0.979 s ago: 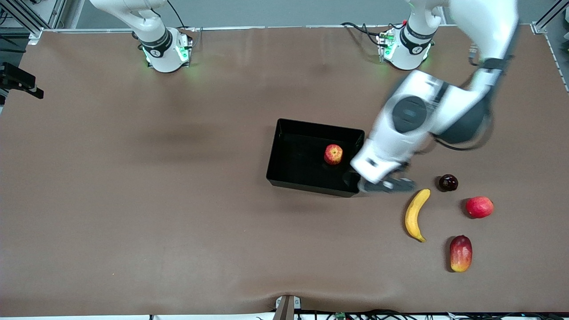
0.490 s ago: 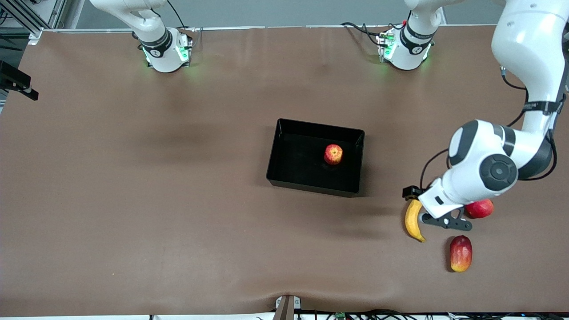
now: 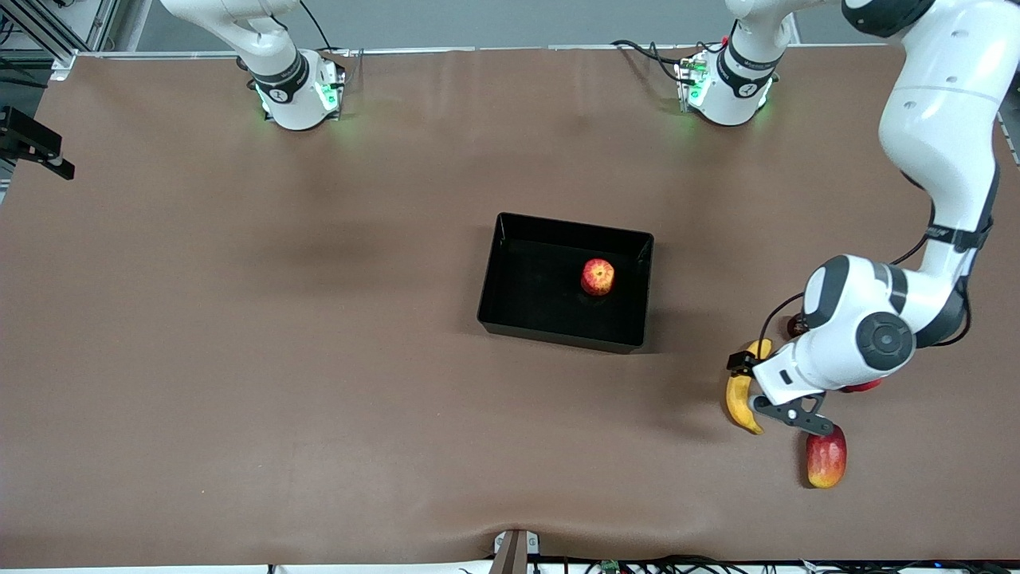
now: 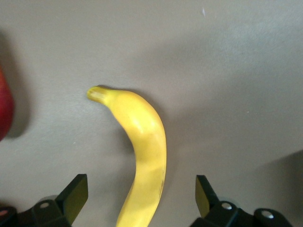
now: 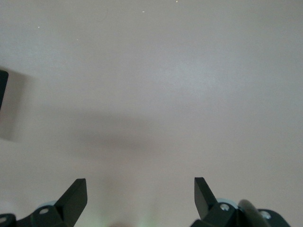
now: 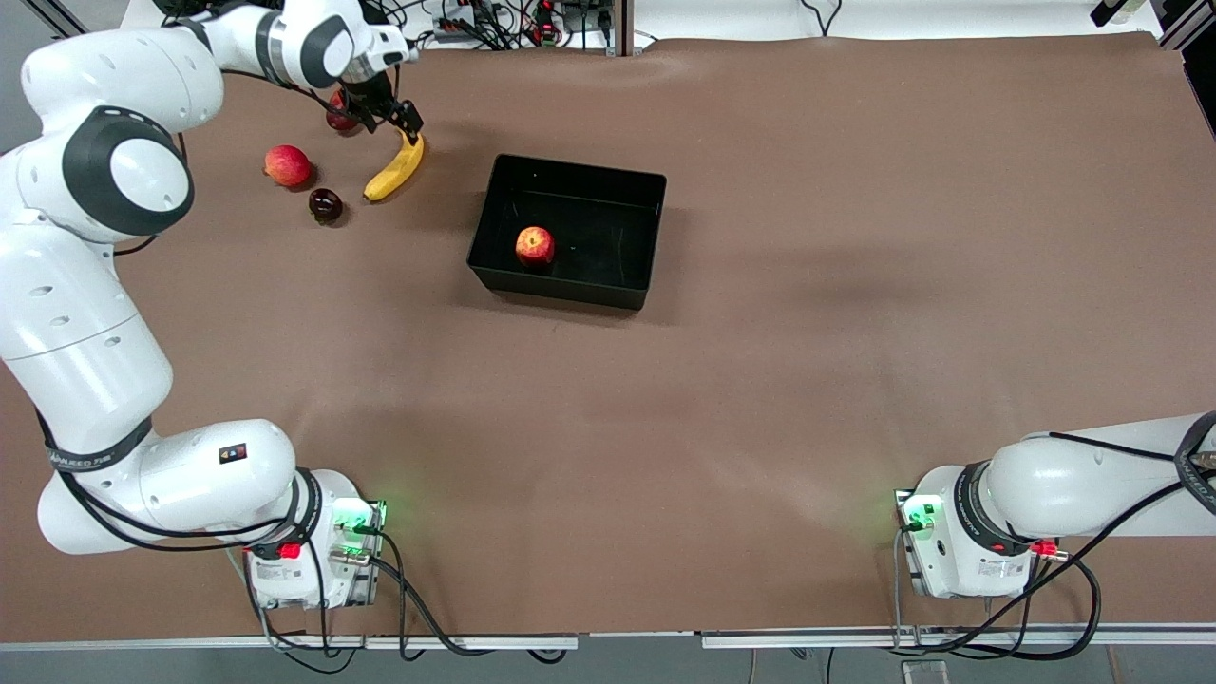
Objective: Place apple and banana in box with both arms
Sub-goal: 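Move the left gripper to the yellow banana and grasp it, then carry the banana over the box with the left gripper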
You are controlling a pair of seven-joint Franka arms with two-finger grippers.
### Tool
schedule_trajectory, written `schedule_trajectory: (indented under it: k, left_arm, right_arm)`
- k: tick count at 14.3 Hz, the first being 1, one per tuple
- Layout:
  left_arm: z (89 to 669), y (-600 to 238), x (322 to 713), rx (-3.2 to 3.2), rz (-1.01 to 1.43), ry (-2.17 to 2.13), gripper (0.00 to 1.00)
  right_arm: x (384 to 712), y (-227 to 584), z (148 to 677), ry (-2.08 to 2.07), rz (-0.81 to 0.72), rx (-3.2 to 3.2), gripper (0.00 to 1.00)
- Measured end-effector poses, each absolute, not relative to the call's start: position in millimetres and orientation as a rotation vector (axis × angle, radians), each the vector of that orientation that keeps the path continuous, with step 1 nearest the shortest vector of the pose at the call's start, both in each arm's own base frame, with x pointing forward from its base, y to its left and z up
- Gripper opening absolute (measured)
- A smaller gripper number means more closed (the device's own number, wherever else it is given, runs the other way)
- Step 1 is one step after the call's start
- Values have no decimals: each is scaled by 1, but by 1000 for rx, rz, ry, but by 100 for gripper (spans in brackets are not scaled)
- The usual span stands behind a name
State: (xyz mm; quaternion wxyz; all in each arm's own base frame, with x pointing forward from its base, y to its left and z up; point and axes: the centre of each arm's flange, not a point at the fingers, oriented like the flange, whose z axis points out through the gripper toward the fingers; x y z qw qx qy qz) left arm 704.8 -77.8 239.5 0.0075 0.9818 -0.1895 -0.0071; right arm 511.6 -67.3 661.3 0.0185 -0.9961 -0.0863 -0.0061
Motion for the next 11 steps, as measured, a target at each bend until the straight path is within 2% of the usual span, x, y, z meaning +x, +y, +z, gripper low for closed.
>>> schedule_trajectory:
  k: [2,6,9,11]
  left_arm:
    - [218,-83,699,3066,-20,-633,99]
    - [186,-87,681,3081,-45,-698,85]
    - [179,-83,678,3108,-45,-704,51]
    - [183,-83,679,3120,-26,-680,35]
  right_arm:
    - [512,-65,661,-274,-20,-3093,100]
    - [512,-68,661,-267,-19,-3095,100]
    - [512,-68,661,-267,-19,-3095,100]
    - [512,-68,661,-267,-20,-3095,100]
